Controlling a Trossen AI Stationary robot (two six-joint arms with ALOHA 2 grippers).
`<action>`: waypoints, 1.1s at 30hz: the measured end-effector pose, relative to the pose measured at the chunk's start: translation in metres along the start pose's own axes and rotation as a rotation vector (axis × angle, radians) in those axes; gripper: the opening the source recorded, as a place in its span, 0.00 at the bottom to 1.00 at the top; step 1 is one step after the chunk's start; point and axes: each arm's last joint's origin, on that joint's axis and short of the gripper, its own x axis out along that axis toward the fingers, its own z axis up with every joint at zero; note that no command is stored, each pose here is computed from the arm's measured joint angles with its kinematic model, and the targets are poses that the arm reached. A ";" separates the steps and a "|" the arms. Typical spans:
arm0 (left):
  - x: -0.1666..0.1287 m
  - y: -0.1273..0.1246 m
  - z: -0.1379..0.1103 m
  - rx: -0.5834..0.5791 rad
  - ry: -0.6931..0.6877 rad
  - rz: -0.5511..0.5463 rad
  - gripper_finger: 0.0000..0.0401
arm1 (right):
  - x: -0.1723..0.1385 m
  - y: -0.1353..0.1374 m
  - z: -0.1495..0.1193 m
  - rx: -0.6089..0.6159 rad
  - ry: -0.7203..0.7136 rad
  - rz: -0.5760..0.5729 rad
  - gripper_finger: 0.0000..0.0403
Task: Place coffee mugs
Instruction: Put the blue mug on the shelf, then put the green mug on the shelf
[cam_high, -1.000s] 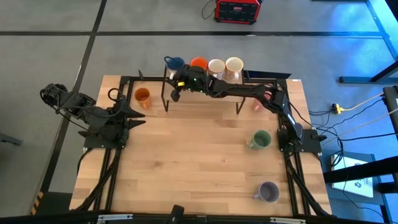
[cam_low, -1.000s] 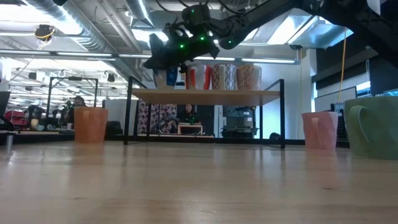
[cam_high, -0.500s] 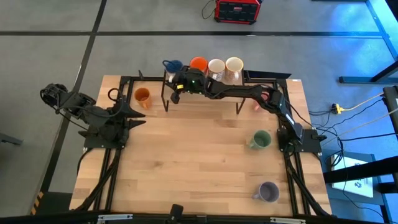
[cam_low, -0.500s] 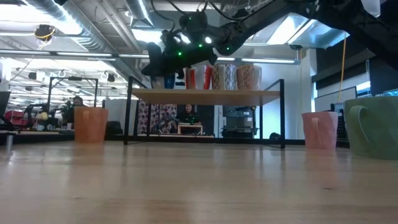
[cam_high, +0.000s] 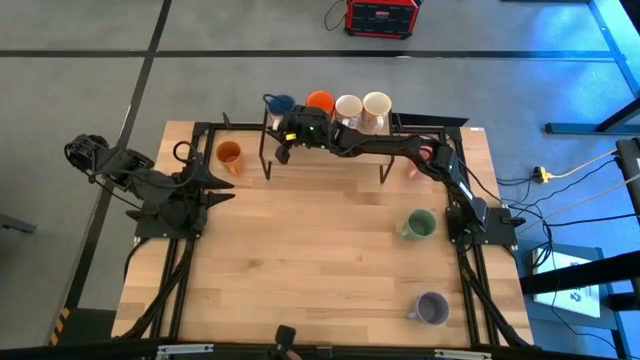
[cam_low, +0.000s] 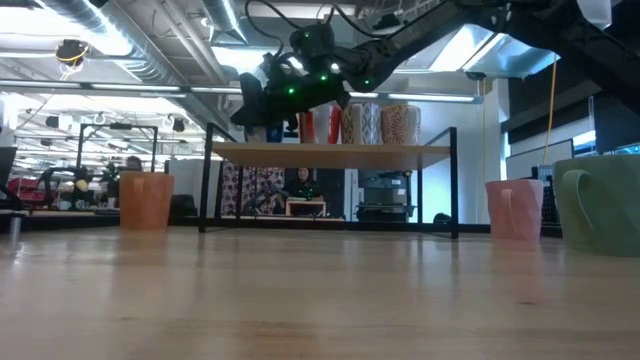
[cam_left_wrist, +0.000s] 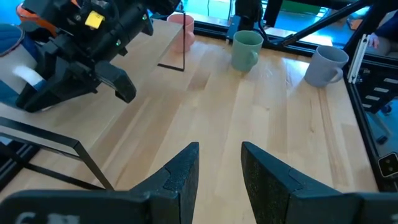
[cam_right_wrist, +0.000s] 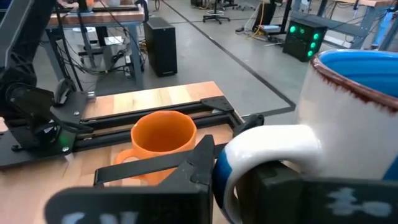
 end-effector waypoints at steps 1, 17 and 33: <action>0.000 0.000 0.000 0.001 0.000 0.000 0.29 | 0.000 0.000 0.000 0.003 0.001 -0.002 0.08; 0.000 0.000 0.001 0.007 -0.009 -0.005 0.29 | 0.001 0.011 -0.002 0.046 0.027 -0.106 0.47; 0.000 -0.001 0.001 0.006 -0.006 -0.013 0.29 | -0.006 0.035 0.025 0.040 0.229 -0.192 0.52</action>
